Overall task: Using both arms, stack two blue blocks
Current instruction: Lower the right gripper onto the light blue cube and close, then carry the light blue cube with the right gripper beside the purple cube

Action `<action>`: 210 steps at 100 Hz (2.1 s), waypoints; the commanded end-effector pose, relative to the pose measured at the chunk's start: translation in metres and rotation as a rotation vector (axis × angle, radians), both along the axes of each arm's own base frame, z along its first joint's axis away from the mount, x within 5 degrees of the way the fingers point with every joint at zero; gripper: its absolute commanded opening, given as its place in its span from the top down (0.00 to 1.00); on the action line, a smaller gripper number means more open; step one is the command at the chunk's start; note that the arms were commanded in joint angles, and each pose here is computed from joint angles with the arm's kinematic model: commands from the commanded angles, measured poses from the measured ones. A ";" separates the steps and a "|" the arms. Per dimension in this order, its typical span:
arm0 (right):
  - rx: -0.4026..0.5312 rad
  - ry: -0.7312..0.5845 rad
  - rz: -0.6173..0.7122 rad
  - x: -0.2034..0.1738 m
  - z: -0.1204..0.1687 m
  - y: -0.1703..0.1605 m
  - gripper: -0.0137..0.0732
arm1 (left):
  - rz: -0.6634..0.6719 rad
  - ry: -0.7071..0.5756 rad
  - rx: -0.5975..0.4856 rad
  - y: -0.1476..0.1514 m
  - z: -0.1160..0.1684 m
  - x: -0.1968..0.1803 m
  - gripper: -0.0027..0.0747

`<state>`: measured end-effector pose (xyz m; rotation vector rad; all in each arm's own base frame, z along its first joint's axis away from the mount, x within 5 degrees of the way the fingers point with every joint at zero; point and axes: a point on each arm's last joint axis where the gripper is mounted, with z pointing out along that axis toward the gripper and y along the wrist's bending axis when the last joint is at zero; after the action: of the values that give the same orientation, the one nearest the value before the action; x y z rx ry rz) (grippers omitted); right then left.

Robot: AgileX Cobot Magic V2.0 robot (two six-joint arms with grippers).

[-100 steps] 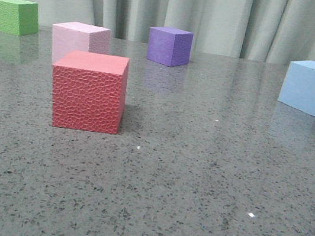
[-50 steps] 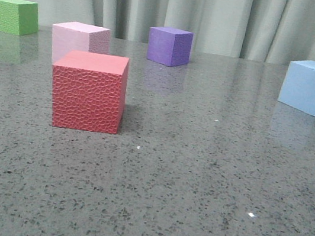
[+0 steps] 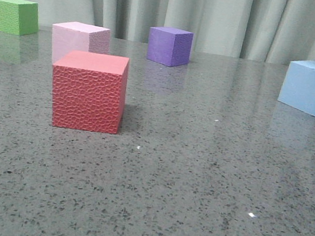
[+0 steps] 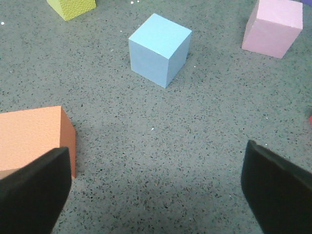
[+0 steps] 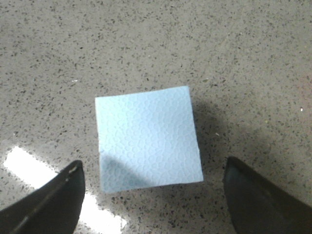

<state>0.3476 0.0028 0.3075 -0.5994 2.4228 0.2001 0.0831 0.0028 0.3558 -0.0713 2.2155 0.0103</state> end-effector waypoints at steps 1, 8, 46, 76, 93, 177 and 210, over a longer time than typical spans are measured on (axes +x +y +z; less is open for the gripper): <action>0.002 -0.106 -0.018 0.001 0.022 -0.001 0.17 | -0.002 -0.080 -0.007 0.000 0.014 0.003 0.10; 0.002 -0.100 -0.018 0.003 0.019 -0.001 0.17 | -0.002 -0.080 -0.007 0.000 0.014 0.003 0.10; 0.005 -0.052 0.004 0.017 -0.004 0.009 0.17 | -0.002 -0.080 -0.007 0.000 0.014 0.003 0.10; 0.006 -0.040 0.002 0.020 -0.009 0.009 0.26 | -0.002 -0.080 -0.007 0.000 0.014 0.003 0.10; 0.011 -0.032 0.004 0.019 -0.009 0.009 0.38 | -0.002 -0.080 -0.007 0.000 0.014 0.003 0.10; 0.277 -0.009 -0.089 -0.008 0.082 0.099 0.38 | -0.002 -0.078 -0.007 0.000 0.014 0.003 0.10; 0.202 0.022 -0.361 -0.016 0.061 0.158 0.38 | -0.002 -0.078 -0.007 0.000 0.014 0.003 0.10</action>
<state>0.3352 0.1532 0.3467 -0.1545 2.5644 0.3044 0.0831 0.0028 0.3558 -0.0713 2.2155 0.0103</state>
